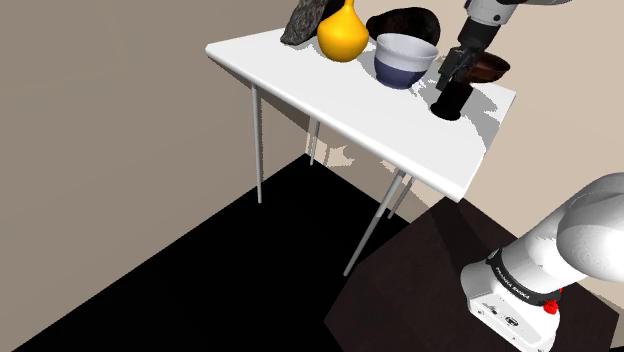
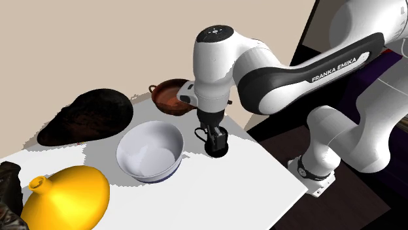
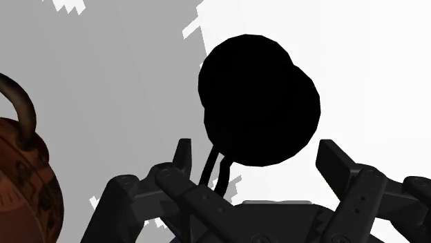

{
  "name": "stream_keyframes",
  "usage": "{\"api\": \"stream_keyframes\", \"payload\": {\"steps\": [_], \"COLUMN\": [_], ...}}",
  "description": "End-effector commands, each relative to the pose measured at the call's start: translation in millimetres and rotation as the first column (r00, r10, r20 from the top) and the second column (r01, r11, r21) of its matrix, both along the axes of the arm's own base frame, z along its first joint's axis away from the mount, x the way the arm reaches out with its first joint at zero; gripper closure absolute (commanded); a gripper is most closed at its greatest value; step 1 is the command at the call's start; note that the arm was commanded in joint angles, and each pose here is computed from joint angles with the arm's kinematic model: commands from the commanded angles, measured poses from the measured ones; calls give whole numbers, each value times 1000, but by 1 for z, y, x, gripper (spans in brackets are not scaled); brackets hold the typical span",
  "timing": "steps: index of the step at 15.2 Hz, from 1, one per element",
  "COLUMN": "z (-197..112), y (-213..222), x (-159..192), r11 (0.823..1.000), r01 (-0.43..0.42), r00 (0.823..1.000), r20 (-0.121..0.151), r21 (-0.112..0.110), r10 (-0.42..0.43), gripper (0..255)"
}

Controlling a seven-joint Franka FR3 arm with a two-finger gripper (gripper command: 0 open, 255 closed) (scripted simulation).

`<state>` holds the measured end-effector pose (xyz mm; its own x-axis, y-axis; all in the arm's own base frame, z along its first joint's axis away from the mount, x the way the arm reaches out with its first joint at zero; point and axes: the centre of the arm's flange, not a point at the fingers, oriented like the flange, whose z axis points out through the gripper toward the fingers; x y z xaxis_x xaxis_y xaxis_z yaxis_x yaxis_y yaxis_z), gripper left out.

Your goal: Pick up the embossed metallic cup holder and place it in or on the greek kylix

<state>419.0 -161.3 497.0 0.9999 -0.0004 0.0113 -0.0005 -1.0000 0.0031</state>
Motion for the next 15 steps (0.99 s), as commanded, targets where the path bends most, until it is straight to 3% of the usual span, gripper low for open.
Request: {"api": "stream_keyframes", "payload": {"steps": [1,2,3,12,15], "z": [0,0,0,0,16], "y": [0,0,0,0,0], "x": [0,0,0,0,0], "r11": [1000,1000,1000,1000,1000], "r01": [0,0,0,0,0], "r00": [1000,1000,1000,1000,1000], "r20": [0,0,0,0,0], "r21": [0,0,0,0,0], "r10": [0,0,0,0,0], "gripper": [0,0,255,255,255]}}
